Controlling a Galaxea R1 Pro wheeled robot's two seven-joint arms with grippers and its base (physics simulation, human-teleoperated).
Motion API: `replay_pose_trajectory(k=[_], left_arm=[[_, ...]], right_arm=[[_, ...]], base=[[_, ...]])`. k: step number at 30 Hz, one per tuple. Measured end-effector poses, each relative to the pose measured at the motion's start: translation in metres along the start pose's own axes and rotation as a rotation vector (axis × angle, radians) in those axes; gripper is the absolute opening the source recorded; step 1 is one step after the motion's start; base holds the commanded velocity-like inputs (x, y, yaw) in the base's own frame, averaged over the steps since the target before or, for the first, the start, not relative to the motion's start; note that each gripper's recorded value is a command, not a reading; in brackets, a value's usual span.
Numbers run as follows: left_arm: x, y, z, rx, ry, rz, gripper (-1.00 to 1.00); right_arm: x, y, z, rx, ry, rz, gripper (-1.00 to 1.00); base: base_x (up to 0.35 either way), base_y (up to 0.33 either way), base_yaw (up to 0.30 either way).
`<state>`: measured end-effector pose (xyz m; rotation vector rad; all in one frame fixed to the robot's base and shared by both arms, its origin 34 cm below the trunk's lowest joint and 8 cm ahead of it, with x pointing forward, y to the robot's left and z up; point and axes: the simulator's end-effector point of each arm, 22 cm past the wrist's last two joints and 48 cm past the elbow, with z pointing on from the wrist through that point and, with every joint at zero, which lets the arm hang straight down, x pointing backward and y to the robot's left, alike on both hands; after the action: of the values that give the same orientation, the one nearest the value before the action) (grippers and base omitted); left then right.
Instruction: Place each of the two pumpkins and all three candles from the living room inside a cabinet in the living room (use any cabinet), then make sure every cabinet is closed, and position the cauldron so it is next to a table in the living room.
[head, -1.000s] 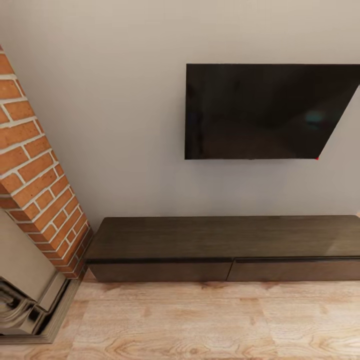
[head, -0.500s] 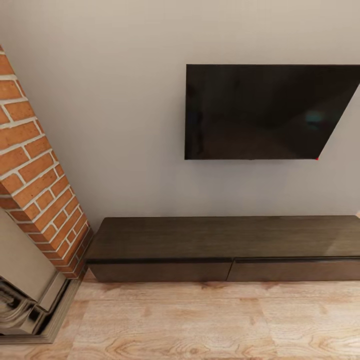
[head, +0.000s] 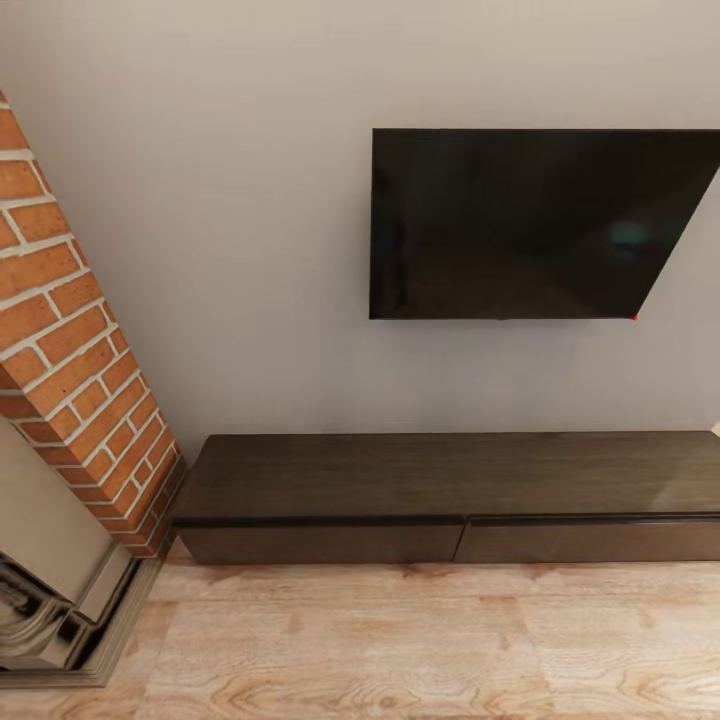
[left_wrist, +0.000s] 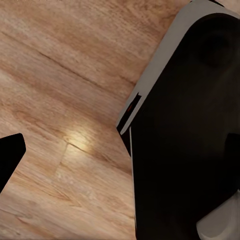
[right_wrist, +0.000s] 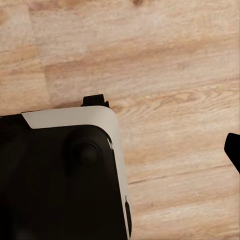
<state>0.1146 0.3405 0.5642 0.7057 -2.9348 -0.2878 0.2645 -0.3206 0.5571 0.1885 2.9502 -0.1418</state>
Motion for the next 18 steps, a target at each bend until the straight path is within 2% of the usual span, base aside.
replay_pose_trajectory(k=[7,15,18], left_arm=[[-0.005,0.002,0.0,-0.002,-0.008,-0.005,1.0],[-0.039,0.003,-0.002,0.001,-0.129,0.003,1.0],[-0.041,0.002,-0.002,0.002,-0.144,0.003,1.0]], right_arm=[[0.0,0.0,0.0,0.002,0.0,0.009,1.0],[0.0,0.001,0.0,0.0,0.0,0.011,1.0],[0.0,0.001,0.0,0.0,0.0,0.011,1.0]], base=[[0.0,0.0,0.0],[0.0,0.0,0.0],[0.0,0.0,0.0]])
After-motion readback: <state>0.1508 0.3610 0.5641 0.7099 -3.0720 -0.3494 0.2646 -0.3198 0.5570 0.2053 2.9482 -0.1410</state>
